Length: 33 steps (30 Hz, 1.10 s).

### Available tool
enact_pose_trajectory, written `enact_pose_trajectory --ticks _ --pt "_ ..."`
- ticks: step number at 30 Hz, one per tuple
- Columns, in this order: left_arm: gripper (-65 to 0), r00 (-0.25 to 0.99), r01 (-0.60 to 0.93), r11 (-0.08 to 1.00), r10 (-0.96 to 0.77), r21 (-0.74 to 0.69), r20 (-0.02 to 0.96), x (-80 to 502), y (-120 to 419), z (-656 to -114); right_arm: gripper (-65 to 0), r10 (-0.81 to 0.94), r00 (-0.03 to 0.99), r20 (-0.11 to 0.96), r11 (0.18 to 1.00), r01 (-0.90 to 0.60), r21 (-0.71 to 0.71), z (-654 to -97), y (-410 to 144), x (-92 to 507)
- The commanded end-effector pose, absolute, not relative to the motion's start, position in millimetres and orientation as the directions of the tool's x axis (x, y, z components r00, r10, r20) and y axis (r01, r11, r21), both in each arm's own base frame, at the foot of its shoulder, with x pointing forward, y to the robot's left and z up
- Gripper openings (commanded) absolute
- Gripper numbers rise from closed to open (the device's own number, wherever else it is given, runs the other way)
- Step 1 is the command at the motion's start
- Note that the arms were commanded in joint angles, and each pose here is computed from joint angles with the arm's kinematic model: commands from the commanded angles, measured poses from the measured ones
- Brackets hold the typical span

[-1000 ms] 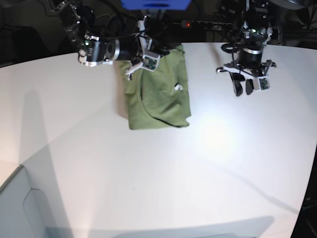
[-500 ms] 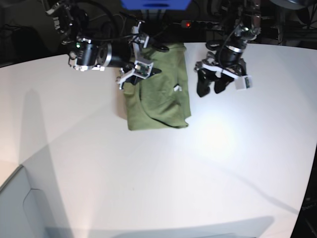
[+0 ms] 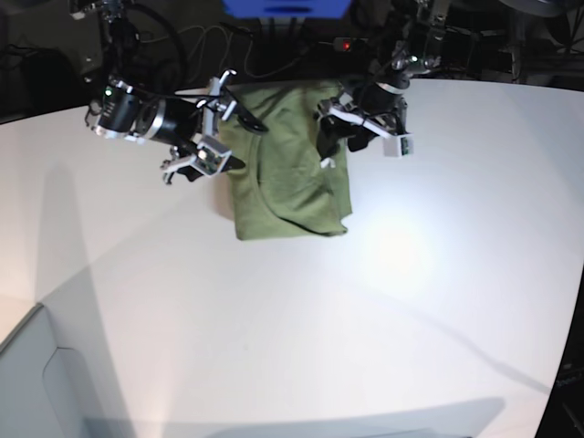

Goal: Fold the T-shirt properly

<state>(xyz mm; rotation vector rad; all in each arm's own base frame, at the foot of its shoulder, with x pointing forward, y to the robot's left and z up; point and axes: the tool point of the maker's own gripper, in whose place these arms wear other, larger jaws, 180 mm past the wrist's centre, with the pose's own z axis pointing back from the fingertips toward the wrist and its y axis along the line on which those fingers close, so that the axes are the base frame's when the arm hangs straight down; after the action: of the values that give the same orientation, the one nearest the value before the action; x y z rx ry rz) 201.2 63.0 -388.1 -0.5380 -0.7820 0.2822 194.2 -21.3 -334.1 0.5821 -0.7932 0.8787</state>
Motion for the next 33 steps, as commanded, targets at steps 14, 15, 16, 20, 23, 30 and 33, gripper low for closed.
enact_pose_trajectory --ticks 14,15,16,20,23,30,33 --pt "-29.2 0.674 0.026 0.812 0.417 -0.583 0.611 224.6 41.6 -382.9 -28.2 0.412 0.372 0.832 0.514 -0.849 0.125 -323.7 -18.6 196.7" --pt "-29.2 0.680 0.034 0.810 0.410 -0.585 0.608 224.8 37.6 -384.3 -28.2 0.413 0.373 0.831 0.514 -0.848 0.126 -324.2 -18.7 196.7" --pt "-29.2 0.684 0.041 0.808 0.406 -0.587 0.606 225.4 34.1 -384.9 -28.2 0.413 0.373 0.831 0.514 -0.848 0.126 -324.2 -18.7 196.7" --pt "-29.3 0.705 0.062 0.803 0.385 -0.593 0.595 222.8 21.2 -390.2 -28.2 0.413 0.371 0.832 0.514 -0.849 0.123 -323.6 -18.7 197.7" --pt "-29.3 0.713 0.062 0.802 0.381 -0.594 0.589 221.4 18.5 -393.5 -28.2 0.414 0.370 0.832 0.514 -0.849 0.122 -323.5 -18.9 198.1" --pt "-42.8 0.712 0.053 0.803 0.386 -0.593 0.586 220.4 21.2 -394.7 -28.2 0.414 0.368 0.833 0.514 -0.849 0.120 -323.1 -19.1 198.6" --pt "-48.4 0.713 0.054 0.804 0.384 -0.592 0.587 220.1 21.5 -395.2 -28.2 0.414 0.368 0.833 0.514 -0.849 0.120 -323.1 -19.1 198.6"
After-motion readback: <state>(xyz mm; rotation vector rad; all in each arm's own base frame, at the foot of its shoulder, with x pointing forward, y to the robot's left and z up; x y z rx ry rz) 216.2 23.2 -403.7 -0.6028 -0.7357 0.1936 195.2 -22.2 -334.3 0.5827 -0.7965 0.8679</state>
